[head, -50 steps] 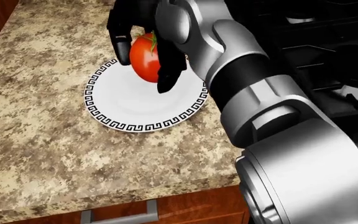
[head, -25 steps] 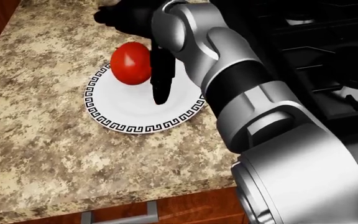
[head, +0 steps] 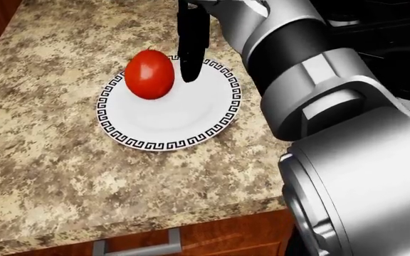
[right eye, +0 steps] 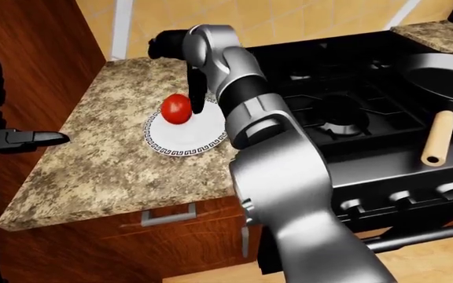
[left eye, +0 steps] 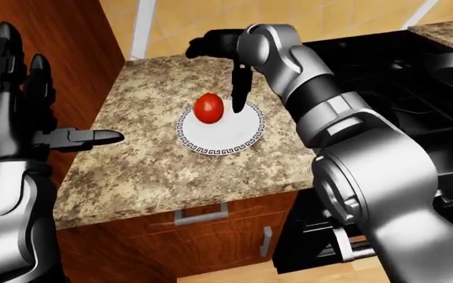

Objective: Pick the tomato from the pan and place it on the plate.

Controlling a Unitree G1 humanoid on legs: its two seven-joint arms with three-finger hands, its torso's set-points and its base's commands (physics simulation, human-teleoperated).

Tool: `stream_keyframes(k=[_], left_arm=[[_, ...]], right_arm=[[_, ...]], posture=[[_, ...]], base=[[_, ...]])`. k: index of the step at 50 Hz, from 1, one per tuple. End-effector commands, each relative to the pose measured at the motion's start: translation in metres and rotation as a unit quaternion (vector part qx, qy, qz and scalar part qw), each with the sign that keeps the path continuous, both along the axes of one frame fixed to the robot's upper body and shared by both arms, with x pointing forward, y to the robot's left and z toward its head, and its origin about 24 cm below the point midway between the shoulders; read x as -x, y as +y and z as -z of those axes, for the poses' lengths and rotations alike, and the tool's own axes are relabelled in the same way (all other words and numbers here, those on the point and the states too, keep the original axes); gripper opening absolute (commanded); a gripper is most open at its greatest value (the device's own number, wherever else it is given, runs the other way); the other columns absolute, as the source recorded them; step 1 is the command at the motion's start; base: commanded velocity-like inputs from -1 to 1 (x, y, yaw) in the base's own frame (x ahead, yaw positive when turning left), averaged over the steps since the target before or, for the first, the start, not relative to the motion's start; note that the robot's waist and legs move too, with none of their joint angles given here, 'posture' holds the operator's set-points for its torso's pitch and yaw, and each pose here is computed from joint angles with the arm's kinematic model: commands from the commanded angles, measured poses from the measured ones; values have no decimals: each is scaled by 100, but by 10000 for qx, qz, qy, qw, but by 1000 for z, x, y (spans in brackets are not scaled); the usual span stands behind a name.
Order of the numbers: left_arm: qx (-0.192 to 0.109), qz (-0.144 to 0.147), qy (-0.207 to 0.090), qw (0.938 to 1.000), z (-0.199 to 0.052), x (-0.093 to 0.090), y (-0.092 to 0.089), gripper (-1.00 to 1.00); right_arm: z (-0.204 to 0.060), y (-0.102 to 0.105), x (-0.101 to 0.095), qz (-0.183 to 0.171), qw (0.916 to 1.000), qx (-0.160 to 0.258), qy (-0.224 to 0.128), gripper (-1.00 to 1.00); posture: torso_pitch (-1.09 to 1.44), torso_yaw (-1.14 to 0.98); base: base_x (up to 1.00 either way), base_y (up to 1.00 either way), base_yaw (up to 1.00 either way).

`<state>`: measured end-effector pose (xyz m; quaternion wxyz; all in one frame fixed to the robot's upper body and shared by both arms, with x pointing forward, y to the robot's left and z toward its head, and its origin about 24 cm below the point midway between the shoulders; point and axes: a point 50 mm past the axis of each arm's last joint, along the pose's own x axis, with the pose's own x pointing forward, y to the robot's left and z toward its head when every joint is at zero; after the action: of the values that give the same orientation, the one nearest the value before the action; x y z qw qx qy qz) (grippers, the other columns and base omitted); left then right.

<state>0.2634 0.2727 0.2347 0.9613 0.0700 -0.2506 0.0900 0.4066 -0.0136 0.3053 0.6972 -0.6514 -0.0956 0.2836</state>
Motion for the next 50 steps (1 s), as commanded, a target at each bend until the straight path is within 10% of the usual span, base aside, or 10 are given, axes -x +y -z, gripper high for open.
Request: stream_keyframes(k=[1, 50], left_arm=[[-148, -25, -398, 9991, -16, 6, -1, 100], [-251, 52, -406, 9988, -20, 4, -9, 100]], right_arm=[[-29, 0, 6, -71, 9989, -53, -450, 93], [-70, -115, 6, 739, 9971, -162, -83, 100]], posture=[[0, 0], [0, 0]], base=[[0, 0, 0], [0, 0, 0]])
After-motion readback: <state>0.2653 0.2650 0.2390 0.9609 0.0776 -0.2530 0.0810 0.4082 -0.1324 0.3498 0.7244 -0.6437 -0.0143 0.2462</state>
